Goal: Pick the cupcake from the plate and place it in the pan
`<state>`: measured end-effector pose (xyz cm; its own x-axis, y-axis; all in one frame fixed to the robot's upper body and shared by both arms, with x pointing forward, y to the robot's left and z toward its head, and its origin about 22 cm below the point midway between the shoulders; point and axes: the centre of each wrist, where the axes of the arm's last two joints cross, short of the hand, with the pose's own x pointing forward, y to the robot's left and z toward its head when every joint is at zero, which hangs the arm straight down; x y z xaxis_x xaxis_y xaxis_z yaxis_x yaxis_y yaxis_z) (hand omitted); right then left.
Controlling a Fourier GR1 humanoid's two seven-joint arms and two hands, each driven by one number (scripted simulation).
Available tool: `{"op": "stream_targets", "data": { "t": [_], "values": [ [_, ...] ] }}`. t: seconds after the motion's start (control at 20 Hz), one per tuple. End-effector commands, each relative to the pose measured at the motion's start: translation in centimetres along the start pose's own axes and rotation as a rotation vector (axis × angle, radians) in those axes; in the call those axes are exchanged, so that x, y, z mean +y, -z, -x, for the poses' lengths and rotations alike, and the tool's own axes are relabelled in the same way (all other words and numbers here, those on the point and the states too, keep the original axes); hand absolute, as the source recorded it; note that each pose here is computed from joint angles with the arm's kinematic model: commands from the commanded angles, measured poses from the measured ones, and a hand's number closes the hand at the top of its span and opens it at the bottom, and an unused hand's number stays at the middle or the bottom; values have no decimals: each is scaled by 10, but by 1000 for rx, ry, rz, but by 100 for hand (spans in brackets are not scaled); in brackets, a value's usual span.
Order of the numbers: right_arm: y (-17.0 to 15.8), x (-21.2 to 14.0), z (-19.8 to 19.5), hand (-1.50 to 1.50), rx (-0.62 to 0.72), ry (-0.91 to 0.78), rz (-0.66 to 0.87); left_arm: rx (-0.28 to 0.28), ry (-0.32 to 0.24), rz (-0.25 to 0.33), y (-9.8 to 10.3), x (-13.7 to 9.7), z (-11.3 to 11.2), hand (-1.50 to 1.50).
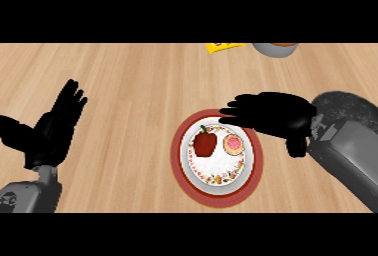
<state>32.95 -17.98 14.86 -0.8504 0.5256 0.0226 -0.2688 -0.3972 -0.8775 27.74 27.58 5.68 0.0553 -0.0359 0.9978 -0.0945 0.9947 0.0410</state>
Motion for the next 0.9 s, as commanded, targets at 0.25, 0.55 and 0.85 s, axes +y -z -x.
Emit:
{"op": "stream_targets", "data": {
  "t": [0.25,0.55,0.85],
  "values": [
    [7,-7,-36,-150,17,-31,43,7,3,7,9,-12,11,0],
    [36,27,-56,-150,72,-40,3,-3,-11,-1,4,11,2,0],
    [51,16,-47,-150,121,-42,-11,-6,-6,0,4,-15,-7,0]
  ]
}}
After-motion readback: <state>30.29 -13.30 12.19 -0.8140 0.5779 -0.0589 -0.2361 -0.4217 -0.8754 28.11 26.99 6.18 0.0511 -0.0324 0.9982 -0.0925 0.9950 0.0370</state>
